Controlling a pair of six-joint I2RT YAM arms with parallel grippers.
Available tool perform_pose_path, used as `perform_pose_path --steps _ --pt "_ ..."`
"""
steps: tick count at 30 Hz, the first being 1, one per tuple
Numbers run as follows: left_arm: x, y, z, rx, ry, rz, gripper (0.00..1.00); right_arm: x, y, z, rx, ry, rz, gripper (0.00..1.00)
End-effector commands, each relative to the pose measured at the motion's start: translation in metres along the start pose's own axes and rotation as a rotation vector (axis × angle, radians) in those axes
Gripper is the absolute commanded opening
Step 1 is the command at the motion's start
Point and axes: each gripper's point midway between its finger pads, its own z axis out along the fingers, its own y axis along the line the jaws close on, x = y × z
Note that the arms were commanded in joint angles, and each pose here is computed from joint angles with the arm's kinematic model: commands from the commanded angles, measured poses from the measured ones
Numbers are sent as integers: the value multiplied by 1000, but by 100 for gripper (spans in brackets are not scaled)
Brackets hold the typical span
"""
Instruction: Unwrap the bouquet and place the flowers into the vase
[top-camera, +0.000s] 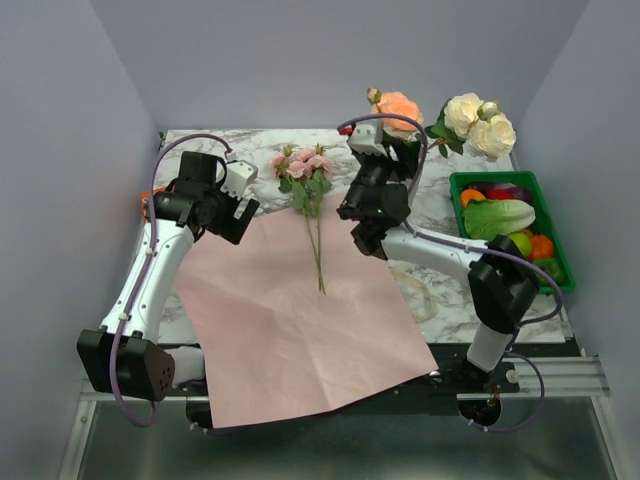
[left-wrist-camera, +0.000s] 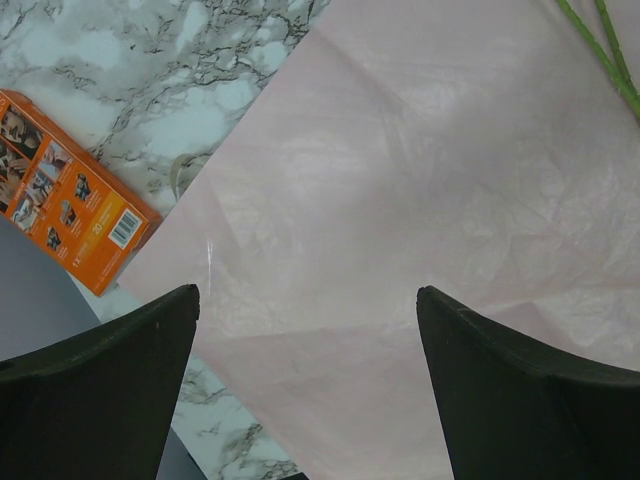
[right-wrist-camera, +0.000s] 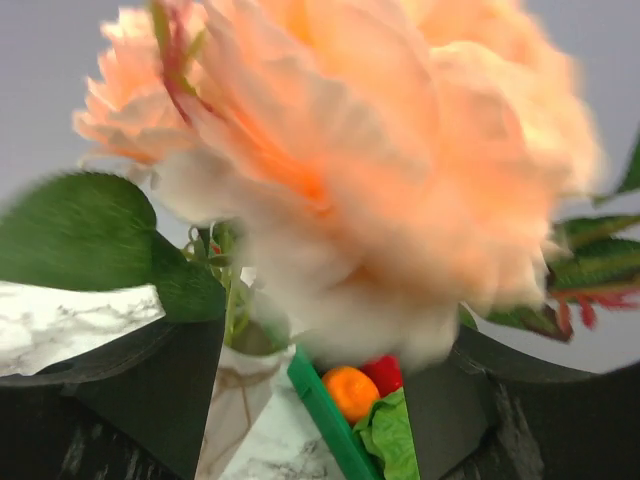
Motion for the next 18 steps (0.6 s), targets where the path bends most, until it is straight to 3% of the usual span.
perform_pose_path --steps 1,10,15,17,18 --pt "0 -4 -9 17 -25 10 99 10 -54 -28 100 65 455 75" --pt "-5 -4 -12 25 -31 1 99 73 -31 -87 -11 198 314 75" --pt "-7 -6 -12 34 -36 -13 99 75 2 -136 -157 167 228 74" --pt "-8 -5 -12 29 -33 -21 99 74 22 -159 -220 145 175 68" --pt "-8 -4 -12 26 -33 -24 99 74 29 -166 -236 138 156 60"
